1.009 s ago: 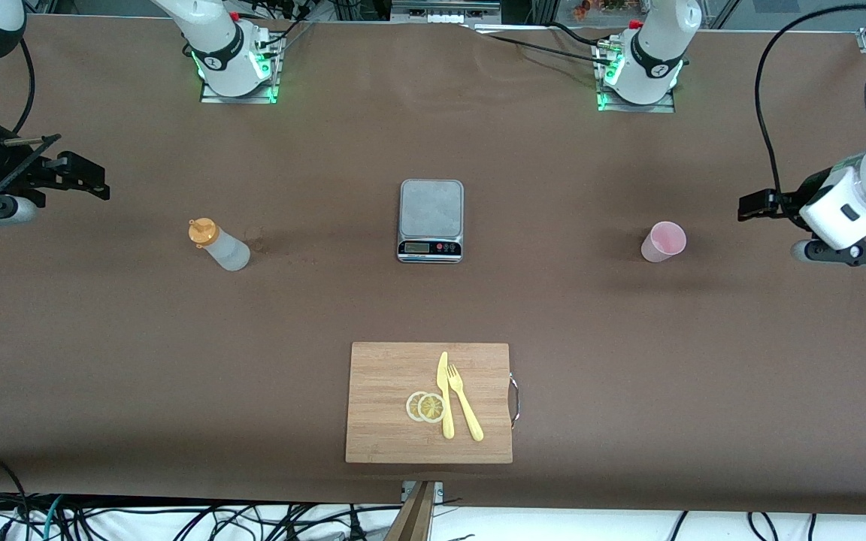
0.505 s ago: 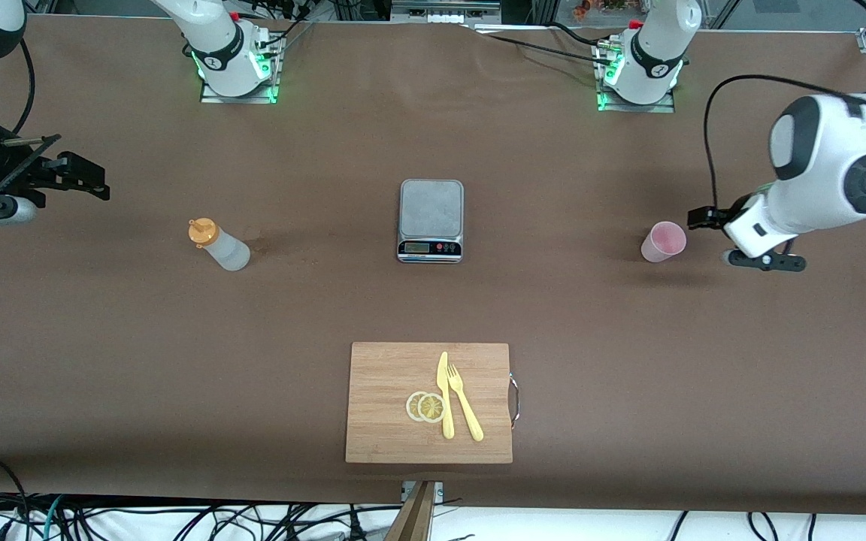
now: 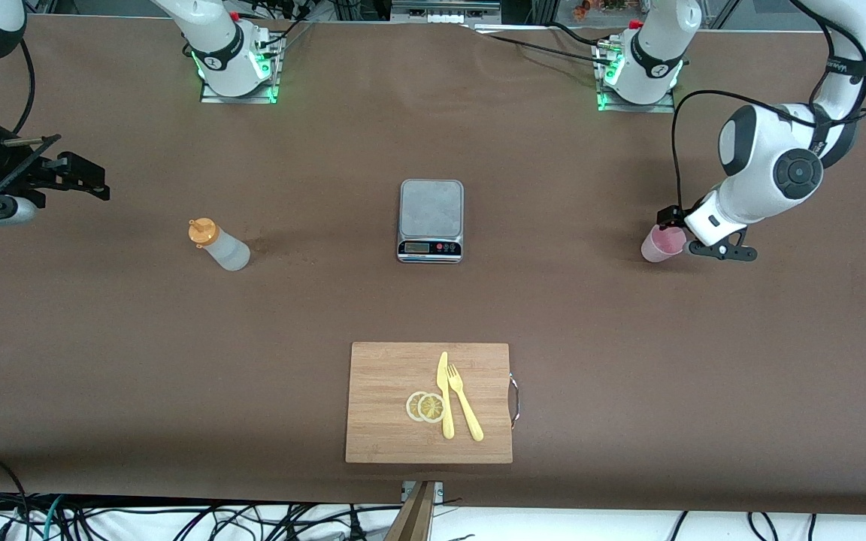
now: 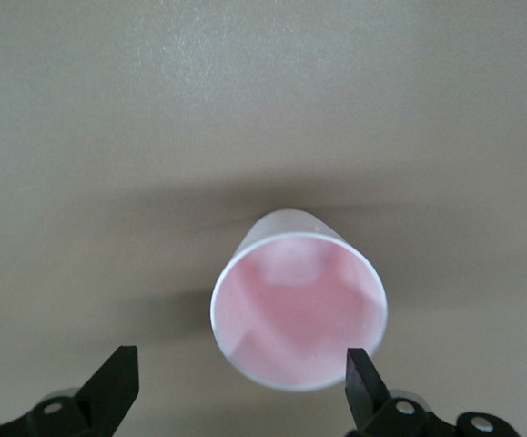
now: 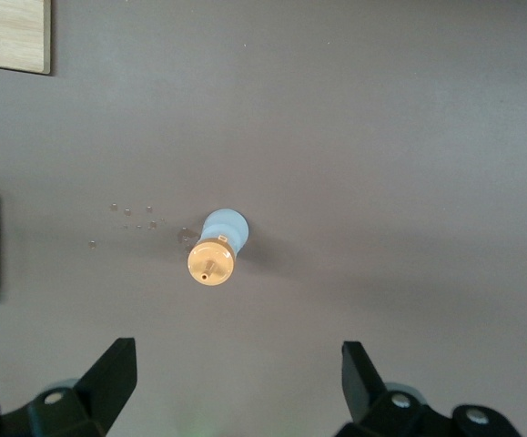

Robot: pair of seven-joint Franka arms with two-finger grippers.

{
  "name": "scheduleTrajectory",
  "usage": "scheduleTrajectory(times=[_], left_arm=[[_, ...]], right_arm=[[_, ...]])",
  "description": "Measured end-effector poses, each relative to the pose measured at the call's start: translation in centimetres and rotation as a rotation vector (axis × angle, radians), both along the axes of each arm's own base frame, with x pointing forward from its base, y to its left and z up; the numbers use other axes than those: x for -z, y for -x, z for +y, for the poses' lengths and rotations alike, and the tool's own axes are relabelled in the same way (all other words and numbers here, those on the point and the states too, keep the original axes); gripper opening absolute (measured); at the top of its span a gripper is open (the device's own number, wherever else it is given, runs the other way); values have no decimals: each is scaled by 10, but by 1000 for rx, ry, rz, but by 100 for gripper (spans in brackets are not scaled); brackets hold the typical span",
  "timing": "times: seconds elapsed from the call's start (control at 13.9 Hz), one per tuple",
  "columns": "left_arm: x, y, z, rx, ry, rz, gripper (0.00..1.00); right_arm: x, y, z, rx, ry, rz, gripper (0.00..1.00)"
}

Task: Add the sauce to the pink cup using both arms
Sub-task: 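Reach the left gripper down to the pink cup and grasp it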

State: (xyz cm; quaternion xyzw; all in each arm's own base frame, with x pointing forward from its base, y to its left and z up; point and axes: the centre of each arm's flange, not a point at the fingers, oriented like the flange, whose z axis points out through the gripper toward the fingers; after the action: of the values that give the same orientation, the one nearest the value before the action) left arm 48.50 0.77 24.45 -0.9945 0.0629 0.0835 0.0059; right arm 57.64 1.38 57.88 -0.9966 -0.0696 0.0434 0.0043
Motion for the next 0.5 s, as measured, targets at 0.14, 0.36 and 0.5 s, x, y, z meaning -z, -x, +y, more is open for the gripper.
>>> scheduleTrajectory(times=[0.14,0.36,0.5], left_arm=[[9,-2,0,29,-17,-11,100],[18,-4,0,32,-16,-24,93],[21,-5,0,33,-15,-26,71]], right_arm=[[0,0,0,0,0,1,100],[1,0,0,0,0,2,100],[1,0,0,0,0,2,100]])
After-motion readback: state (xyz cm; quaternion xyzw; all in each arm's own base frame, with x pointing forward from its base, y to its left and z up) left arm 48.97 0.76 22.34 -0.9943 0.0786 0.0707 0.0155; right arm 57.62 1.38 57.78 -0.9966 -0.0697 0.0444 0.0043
